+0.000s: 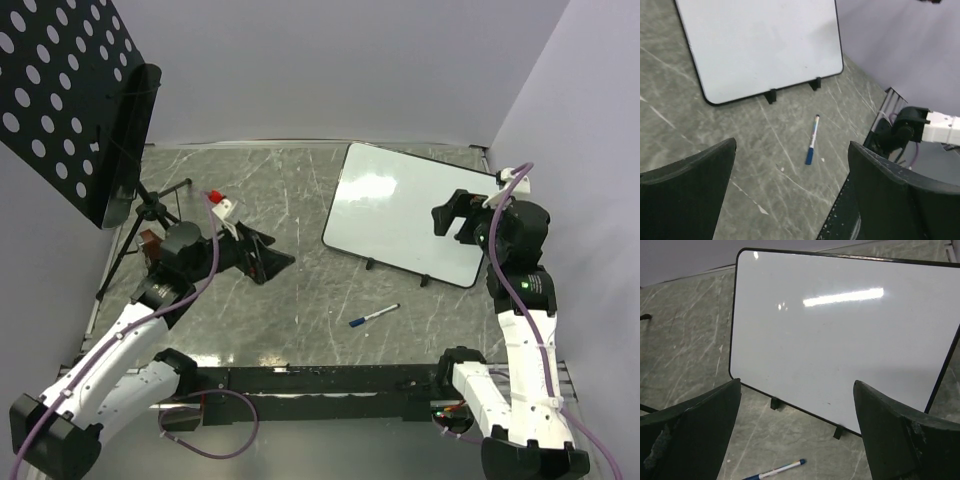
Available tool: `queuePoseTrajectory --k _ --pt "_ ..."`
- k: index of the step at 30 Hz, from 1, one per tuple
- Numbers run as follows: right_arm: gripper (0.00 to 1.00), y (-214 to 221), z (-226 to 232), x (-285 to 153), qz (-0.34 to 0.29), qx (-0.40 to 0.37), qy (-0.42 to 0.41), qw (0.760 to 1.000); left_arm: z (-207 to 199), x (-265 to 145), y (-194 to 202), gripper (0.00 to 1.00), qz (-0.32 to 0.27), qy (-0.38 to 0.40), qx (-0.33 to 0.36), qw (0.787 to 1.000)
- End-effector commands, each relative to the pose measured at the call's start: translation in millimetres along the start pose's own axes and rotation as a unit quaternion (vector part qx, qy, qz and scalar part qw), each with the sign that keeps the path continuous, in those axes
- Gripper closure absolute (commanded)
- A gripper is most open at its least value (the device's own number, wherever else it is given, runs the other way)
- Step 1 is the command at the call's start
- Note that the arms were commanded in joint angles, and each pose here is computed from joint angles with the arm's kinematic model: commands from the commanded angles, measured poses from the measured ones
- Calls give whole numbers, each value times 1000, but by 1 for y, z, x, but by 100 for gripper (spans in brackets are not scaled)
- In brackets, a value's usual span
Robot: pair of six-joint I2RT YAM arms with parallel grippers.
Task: Write a sentence on the whiteboard
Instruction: Pick up the whiteboard marker from the center of the board.
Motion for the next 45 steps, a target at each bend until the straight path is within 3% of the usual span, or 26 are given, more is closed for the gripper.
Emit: queuePoseTrajectory --k 1,3,4,5,7,12,19,26,28,31,39,42,45 --pt "0 5 9 0 5 -36 -45 998 -14 10 9 3 30 -12 -11 999" --pt "0 18 25 0 25 -68 -114 991 -23 15 20 3 52 -10 -8 999" --pt "0 25 30 -1 33 -121 -152 980 -21 19 26 3 62 -23 -7 998" --pt "0 40 50 -8 55 -143 -239 959 -23 21 33 3 74 -24 -4 997" --pt "0 57 55 -11 66 -208 -301 928 -28 27 51 3 98 -25 0 995" --pt "0 91 58 -18 105 -233 -365 895 -33 38 92 3 144 -15 23 989" --pt "0 120 66 -18 105 -242 -455 851 -41 60 136 1 186 34 81 979" --pt "0 135 59 -11 122 -236 -455 850 -34 86 167 9 238 72 143 958" --pt "0 137 60 -13 126 -230 -460 848 -37 95 178 17 260 95 146 950" --pt "0 137 59 -14 125 -232 -455 851 -43 104 192 20 290 118 154 937" --pt "0 128 47 -1 132 -233 -405 874 -76 126 226 23 297 167 173 924" --pt "0 126 46 -2 129 -230 -404 876 -79 133 236 30 304 159 181 922" --pt "0 124 46 -3 127 -227 -405 877 -76 142 243 44 314 137 188 920"
Point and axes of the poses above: each gripper's point midway between its finger pads, its own x axis out along the fingers, its own z axis along the line the jaws close on, y = z × x, the point moved 2 cm from there along -x, back along the fingers, and after that the axes turned 4 degrees about x, right-handed, at the moved point
